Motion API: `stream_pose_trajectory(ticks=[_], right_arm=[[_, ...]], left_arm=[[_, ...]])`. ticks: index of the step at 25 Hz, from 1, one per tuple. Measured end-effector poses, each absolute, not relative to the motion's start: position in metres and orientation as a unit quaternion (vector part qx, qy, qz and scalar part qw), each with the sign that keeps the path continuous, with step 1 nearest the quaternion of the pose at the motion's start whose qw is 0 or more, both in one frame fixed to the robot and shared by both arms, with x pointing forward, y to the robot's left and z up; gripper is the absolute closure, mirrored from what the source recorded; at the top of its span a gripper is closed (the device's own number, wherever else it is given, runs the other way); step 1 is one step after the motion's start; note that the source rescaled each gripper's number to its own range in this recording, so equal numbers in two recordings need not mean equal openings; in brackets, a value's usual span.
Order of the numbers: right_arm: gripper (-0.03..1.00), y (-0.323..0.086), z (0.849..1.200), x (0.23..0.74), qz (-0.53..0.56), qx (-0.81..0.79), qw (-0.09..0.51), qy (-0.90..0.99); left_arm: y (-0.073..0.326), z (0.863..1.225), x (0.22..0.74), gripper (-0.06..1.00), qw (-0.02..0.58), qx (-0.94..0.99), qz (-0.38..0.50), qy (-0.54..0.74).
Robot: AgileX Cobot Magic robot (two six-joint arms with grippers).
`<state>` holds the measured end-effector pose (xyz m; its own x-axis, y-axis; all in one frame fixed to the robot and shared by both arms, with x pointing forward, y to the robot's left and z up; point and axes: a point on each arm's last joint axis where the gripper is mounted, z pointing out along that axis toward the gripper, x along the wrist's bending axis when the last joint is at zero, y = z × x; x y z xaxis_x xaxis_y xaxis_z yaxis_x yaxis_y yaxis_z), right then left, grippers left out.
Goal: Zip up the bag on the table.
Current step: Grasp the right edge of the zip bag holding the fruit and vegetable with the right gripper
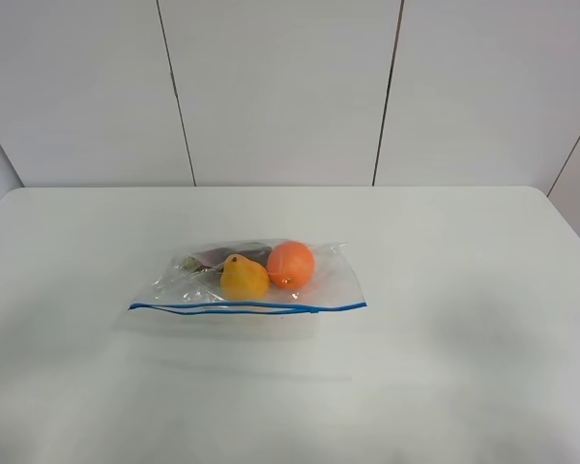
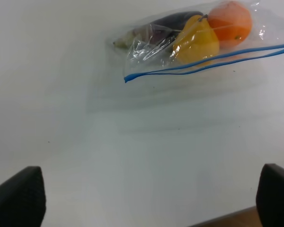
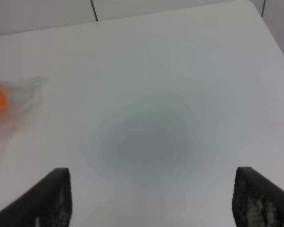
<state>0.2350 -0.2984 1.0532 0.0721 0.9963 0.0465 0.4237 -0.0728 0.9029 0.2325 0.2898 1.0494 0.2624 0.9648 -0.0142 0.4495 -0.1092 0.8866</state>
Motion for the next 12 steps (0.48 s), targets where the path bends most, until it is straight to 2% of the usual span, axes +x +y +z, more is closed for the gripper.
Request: stream_pose_trajectory(ticks=[12], right_arm=[[-0.03, -0.2984, 1.0532, 0.235, 0.379, 0.627, 0.378, 0.566]], left_arm=[[0.2898, 1.0494, 0.2325, -0.06, 0.416, 0.677, 0.31, 0.522]])
